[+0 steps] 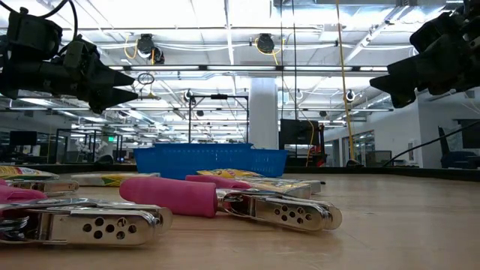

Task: Pick & Place School Supplies
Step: Put the yellow crayon box into the top left blue bin

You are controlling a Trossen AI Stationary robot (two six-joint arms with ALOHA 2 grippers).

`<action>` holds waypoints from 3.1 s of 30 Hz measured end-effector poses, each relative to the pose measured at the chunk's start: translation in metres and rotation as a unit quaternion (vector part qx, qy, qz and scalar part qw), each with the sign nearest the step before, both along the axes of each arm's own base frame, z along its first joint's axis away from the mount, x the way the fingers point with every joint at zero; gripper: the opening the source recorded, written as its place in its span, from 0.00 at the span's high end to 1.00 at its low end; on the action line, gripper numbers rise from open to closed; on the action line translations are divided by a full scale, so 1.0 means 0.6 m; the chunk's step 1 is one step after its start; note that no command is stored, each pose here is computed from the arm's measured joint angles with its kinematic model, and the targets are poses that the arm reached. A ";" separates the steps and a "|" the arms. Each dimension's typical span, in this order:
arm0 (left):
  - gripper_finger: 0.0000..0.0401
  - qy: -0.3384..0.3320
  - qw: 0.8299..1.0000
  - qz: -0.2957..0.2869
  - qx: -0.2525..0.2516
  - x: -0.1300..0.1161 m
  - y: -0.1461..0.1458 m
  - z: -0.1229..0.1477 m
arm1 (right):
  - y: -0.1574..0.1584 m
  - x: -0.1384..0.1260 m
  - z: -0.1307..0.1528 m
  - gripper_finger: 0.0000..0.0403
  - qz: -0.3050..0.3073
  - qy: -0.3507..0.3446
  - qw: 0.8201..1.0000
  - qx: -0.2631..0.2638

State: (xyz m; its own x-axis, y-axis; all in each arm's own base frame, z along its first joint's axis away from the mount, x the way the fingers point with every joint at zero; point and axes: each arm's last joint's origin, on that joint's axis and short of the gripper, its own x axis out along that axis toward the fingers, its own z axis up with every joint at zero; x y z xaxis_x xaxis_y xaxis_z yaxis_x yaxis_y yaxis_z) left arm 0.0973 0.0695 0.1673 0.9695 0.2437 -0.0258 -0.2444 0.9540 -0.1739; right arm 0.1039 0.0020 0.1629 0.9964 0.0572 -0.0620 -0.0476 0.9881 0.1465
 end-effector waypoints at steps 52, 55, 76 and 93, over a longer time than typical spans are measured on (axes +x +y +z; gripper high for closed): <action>0.27 0.503 0.816 -0.001 -0.283 0.158 -0.248 0.128 | 0.000 0.000 0.000 0.53 0.000 0.000 1.000 0.000; 0.27 0.550 0.765 0.048 -0.330 0.163 -0.269 0.098 | 0.000 0.000 0.000 0.52 0.000 0.000 1.000 0.000; 0.27 0.641 0.621 0.230 -0.389 0.191 -0.330 -0.033 | 0.000 0.000 0.000 0.52 0.000 0.000 1.000 0.000; 0.50 0.636 0.644 0.187 -0.381 0.206 -0.339 -0.046 | 0.000 0.000 0.000 0.53 0.000 0.000 1.000 0.000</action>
State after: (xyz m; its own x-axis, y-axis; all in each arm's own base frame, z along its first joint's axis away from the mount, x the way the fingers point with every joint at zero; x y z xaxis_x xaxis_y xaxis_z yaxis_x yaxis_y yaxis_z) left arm 0.2211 -0.1337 0.1396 -0.0775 -0.0995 -0.9920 -0.8395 0.5433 0.0111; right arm 0.1039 0.0020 0.1629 0.9964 0.0576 -0.0624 -0.0479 0.9880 0.1469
